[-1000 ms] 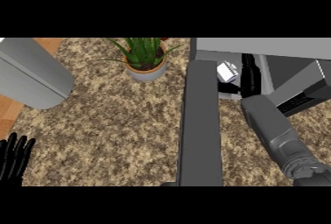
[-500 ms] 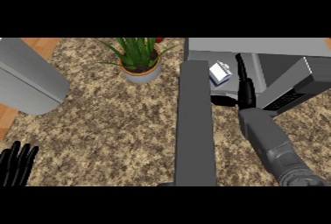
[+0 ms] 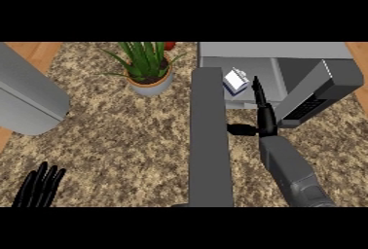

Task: Pick up the milk, place it into the microwave and close the microwave

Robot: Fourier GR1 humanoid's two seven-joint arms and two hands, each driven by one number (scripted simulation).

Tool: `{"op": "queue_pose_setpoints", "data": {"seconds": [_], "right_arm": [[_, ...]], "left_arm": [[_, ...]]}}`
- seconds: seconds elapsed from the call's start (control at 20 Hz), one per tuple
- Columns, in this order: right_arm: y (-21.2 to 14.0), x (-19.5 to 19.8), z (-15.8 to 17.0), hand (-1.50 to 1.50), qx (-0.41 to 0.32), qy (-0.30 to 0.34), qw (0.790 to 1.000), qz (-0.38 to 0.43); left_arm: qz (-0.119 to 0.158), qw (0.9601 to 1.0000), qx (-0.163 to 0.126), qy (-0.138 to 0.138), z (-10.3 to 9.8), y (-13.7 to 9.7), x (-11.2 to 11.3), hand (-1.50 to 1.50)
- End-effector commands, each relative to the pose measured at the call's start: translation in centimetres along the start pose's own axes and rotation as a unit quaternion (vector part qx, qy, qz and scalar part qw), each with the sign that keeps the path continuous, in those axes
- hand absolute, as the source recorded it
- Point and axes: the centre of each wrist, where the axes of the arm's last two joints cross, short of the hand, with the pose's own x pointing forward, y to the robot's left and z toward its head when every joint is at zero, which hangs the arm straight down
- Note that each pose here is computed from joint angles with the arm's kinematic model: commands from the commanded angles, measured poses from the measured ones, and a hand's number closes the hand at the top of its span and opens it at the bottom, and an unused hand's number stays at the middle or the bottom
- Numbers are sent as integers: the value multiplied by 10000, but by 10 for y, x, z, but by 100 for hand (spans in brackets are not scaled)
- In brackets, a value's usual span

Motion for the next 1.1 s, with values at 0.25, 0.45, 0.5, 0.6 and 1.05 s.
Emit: {"op": "queue_pose_setpoints", "data": {"seconds": [0.25,0.45,0.5,0.6,1.05], "right_arm": [[20,-20,61,-150,420,-110,9908,-1285],[-17,-28,78,-150,444,-172,9922,-1149],[-11,-23,76,-150,501,-97,9933,-1037],[-23,-27,98,-150,318,-112,9928,-1145],[-92,-2,127,150,151,-308,9847,-1707]], "left_arm": [[189,9976,-664,-33,-2,-15,5,-150],[143,9939,-1086,99,-26,-39,-5,-150],[138,9934,-1135,106,-33,-40,-8,-150],[65,9910,-1326,148,-23,-44,-6,150],[-358,9841,-1717,289,-91,-80,-31,150]]}}
